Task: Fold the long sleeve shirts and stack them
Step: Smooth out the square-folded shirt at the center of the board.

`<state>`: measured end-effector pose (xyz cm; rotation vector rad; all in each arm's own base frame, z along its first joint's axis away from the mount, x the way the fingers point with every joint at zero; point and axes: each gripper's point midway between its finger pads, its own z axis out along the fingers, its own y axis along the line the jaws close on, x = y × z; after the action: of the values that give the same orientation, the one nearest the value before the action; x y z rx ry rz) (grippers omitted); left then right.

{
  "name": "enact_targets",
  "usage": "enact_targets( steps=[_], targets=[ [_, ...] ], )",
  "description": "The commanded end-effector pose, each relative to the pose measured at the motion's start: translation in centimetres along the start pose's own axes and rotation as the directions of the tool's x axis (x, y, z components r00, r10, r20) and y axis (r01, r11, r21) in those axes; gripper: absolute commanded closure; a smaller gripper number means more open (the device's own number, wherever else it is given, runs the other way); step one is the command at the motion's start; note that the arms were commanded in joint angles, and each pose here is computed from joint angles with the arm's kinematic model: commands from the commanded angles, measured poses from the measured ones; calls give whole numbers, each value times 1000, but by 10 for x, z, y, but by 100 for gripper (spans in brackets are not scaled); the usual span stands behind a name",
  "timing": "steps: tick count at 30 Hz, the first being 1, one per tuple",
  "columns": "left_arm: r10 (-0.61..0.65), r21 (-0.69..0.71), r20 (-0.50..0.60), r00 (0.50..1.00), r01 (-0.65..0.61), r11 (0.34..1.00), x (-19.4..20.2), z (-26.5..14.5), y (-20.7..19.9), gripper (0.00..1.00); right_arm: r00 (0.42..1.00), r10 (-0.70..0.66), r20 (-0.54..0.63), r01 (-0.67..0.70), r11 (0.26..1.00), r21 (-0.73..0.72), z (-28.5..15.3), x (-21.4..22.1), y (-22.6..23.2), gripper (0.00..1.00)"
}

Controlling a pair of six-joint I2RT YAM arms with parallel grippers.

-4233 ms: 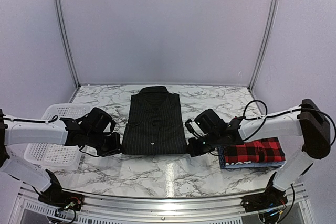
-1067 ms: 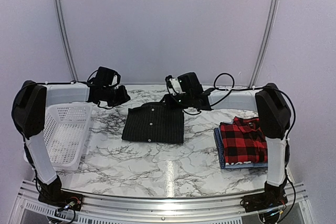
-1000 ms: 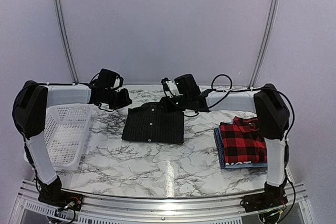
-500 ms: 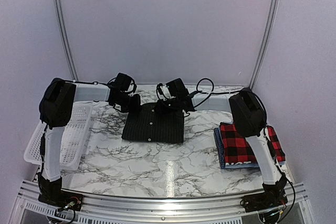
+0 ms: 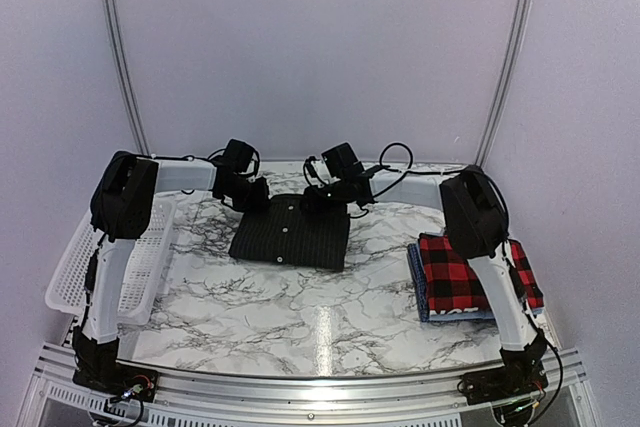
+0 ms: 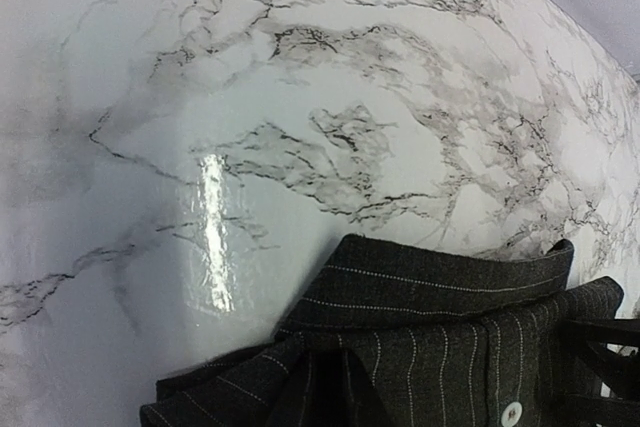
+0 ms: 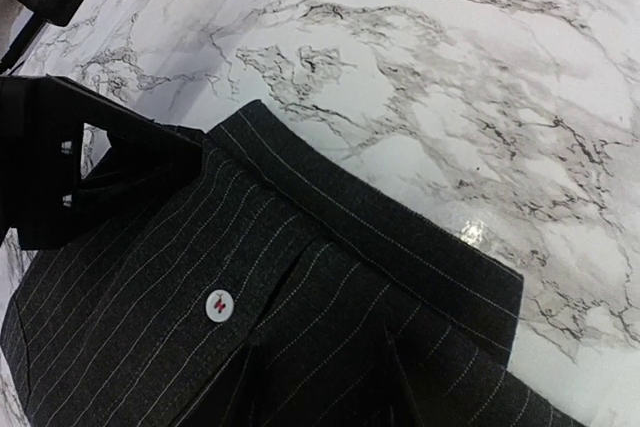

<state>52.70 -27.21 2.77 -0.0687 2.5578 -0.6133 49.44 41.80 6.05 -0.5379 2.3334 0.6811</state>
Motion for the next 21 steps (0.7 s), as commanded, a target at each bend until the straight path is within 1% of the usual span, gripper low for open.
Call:
enact_targets(
  steps=[1,3,7,11,13,14,15,18,21],
  targets=[
    [-33,-78,-39,999,30,997,10,6,21,87,999,-15,40,14,1000,25,-34,-22,2,64],
    [-28,-73,-36,999,26,997,8,5,20,85,1000,19,19,-19,999,43,-34,-10,-12,66],
    [-20,-56,-43,999,18,998,9,5,16,83,991,133,-6,-132,989,61,-33,17,-47,66],
    [-16,-45,-43,999,14,999,7,3,13,81,983,175,-47,-168,979,118,-28,35,-73,67],
    [-10,-37,-30,1000,9,999,1,-3,8,78,981,186,-57,-177,975,132,-27,37,-79,67],
    [-4,-34,-21,1000,3,999,-2,-8,6,75,980,189,-59,-180,975,133,-28,36,-80,67],
    [2,-34,-10,1000,-2,999,-7,-14,4,70,981,186,-57,-177,975,131,-30,33,-79,67],
    [33,-54,25,999,-31,998,-18,-35,-1,53,985,170,-36,-164,979,123,-42,20,-72,67],
    [51,-72,50,997,-47,996,-19,-59,-2,43,991,135,-8,-133,983,126,-60,4,-61,65]
  ],
)
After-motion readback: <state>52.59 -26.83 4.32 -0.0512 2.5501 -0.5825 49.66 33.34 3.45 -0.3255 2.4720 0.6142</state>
